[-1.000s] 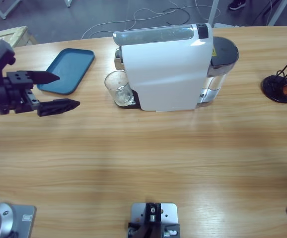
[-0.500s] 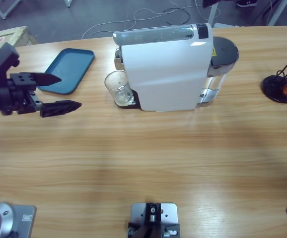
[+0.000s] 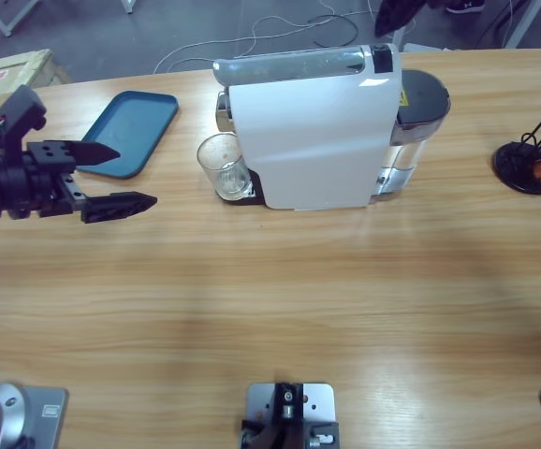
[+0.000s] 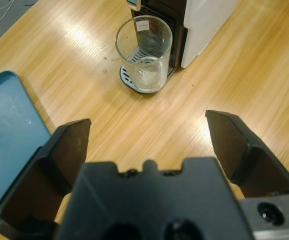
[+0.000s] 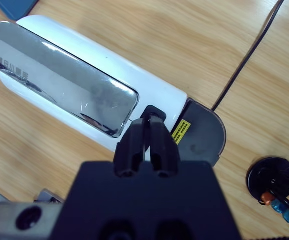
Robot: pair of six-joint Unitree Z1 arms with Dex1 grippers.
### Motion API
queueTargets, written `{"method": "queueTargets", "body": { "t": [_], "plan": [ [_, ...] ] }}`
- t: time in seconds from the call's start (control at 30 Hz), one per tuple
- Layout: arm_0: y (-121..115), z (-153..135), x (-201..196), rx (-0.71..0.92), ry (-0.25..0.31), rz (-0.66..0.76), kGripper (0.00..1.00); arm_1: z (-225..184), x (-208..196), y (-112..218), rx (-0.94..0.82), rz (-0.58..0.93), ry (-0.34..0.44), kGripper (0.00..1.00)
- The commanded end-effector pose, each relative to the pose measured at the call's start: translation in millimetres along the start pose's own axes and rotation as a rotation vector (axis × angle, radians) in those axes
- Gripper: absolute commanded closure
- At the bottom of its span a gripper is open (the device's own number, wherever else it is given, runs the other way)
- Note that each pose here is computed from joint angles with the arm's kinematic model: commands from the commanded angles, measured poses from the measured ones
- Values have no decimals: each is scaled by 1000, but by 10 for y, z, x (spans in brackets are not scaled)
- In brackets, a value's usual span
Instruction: Pour coffee
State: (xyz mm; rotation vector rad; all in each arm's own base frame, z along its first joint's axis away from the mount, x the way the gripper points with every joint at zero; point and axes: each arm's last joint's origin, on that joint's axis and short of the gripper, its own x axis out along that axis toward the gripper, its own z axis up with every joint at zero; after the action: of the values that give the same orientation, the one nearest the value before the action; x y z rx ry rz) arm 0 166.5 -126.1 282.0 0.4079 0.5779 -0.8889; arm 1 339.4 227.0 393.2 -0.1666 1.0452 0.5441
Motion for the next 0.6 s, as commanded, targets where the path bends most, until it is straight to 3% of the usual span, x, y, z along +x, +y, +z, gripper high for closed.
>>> {"method": "queueTargets", "body": {
  "t": [0.03, 0.6],
  "plan": [
    [-14, -84, 113, -16, 50, -8, 9, -28, 344, 4, 8, -26, 88, 1000],
    [-12, -89, 135, -18, 57, -12, 9, -53, 389, -14, 1, -39, 104, 1000]
  ]
}}
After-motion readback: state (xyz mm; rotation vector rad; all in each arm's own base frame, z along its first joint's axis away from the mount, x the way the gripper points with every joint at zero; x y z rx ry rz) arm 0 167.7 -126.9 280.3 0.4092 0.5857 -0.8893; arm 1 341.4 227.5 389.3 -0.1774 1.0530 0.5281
